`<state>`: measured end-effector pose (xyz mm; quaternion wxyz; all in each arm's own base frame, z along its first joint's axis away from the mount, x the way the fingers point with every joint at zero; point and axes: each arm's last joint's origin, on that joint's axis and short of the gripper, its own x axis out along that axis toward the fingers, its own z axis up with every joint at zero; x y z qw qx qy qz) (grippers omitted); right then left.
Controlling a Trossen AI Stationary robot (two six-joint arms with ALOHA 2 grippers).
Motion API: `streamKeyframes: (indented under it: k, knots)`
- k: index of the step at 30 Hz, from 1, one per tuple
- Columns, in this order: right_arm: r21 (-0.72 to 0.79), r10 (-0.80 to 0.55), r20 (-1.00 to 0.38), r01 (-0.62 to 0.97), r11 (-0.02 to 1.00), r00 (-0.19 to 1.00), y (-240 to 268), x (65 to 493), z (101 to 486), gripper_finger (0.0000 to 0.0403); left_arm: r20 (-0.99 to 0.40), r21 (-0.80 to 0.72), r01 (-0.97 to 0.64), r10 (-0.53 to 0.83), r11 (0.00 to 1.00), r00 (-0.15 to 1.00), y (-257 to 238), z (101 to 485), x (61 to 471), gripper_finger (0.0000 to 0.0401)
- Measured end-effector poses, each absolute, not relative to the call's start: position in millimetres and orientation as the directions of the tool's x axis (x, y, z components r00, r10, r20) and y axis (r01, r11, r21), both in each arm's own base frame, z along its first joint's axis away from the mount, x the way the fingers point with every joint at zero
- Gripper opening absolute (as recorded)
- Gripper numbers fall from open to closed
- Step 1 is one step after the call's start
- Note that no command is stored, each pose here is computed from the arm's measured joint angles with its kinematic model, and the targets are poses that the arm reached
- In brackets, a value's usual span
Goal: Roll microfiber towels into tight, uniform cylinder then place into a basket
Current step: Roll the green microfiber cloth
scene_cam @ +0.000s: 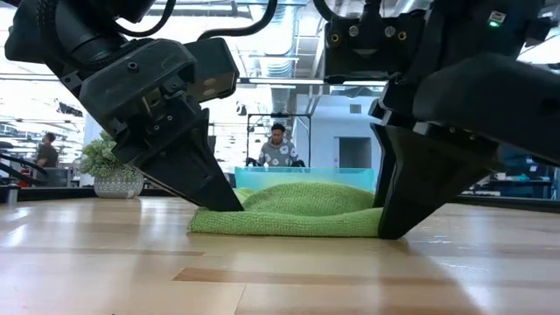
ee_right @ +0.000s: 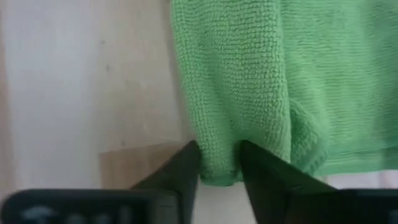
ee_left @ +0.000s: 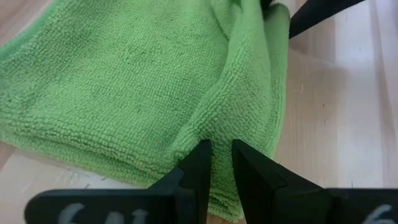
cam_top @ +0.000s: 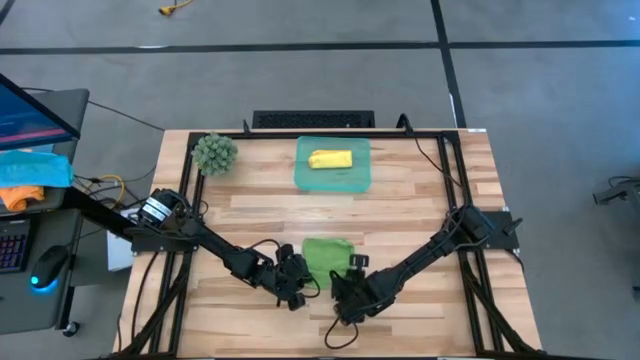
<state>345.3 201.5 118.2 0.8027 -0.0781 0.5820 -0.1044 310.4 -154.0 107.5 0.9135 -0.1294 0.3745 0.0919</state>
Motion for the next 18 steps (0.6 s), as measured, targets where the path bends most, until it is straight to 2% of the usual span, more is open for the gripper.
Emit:
streamKeyframes:
  k: [6,13,18]
  knots:
    - [-0.238,-0.246,-0.921,0.064,0.969,0.301,202,346,117,0.002,-0.709,-0.128,-0.227,0.07,0.966,0.702,-154,107,310,0.0061]
    - [-0.235,-0.243,-0.923,0.062,0.97,0.299,201,346,116,0.0032,-0.711,-0.049,-0.147,0.069,0.988,0.7,-154,110,309,0.0061]
    - [-0.227,-0.235,-0.925,0.061,0.972,0.297,201,346,116,0.0009,-0.706,0.003,-0.106,0.077,0.994,0.704,-157,124,302,0.0061]
